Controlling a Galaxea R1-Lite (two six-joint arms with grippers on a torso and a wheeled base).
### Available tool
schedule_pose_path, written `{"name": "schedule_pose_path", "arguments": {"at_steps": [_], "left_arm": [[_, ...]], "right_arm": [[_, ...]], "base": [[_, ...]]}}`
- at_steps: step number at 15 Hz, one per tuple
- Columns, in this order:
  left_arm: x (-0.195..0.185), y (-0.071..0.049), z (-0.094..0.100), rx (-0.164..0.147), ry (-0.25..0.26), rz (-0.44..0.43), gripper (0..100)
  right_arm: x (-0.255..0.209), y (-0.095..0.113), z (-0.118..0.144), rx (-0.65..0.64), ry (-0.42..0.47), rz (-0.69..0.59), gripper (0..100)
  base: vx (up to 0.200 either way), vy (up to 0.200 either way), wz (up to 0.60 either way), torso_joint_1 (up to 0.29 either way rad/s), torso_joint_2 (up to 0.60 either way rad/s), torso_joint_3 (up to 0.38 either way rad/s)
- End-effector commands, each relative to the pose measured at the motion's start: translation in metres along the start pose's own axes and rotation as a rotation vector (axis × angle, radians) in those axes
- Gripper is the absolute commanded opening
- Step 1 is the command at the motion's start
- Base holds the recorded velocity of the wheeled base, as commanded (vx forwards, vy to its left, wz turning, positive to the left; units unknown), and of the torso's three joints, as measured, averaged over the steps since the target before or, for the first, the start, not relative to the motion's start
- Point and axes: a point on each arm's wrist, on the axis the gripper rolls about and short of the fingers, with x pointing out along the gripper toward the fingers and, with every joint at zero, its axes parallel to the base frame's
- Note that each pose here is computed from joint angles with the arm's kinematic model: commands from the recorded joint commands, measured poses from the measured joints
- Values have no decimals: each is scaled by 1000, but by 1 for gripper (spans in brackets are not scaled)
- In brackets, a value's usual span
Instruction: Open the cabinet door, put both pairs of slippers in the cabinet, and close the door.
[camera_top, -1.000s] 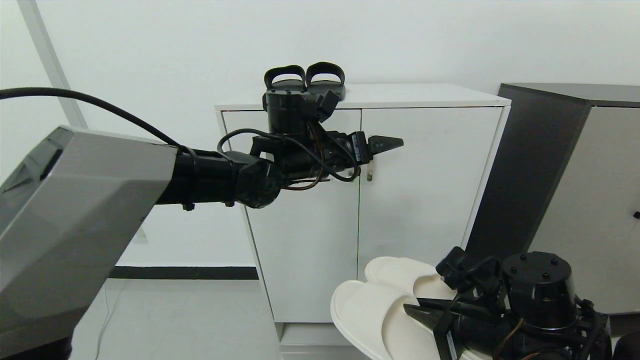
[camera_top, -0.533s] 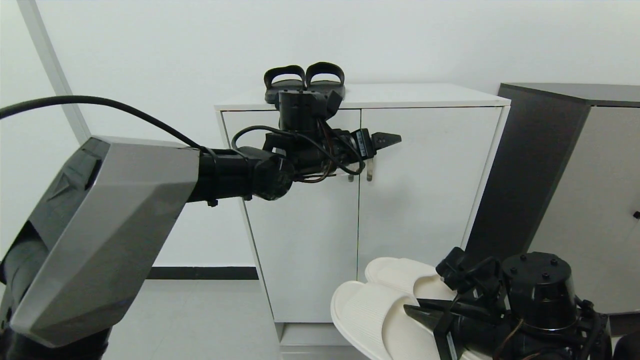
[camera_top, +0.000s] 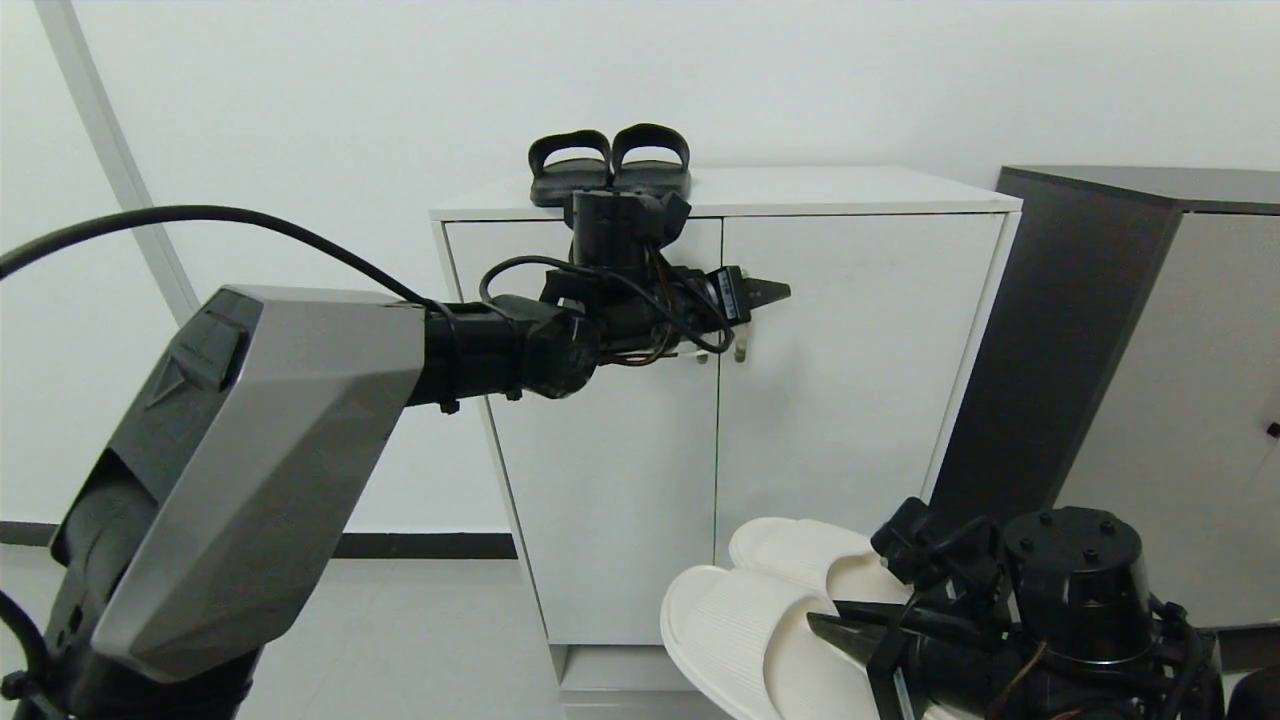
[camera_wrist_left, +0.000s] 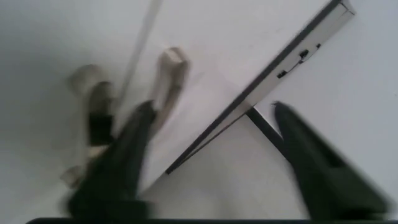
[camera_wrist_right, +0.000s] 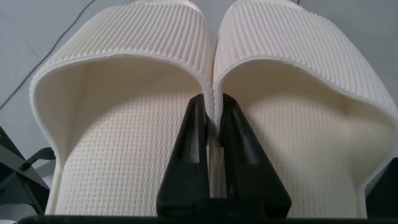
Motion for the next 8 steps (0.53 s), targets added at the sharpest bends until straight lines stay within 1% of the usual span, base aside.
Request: {"name": "schedule_pose_path", "arguments": {"at_steps": [1, 3, 5, 8], "left_arm": [[-1, -2, 1, 0, -1, -8, 0], [-2, -4, 0, -4, 5, -9, 0], [-3, -10, -6, -19, 28, -16, 0], [-9, -19, -15, -21, 48, -30, 0]], "right_arm": [[-1, 2, -2, -3, 9, 7, 0], [-4, 2, -5, -18, 15, 44, 0], [-6, 3, -5, -20, 15, 63, 0], [-7, 4, -8, -22, 24, 88, 0]], "base": [[0, 0, 0, 0, 0, 0], [0, 0, 0, 0, 0, 0], [0, 0, 0, 0, 0, 0], [0, 0, 0, 0, 0, 0]]}}
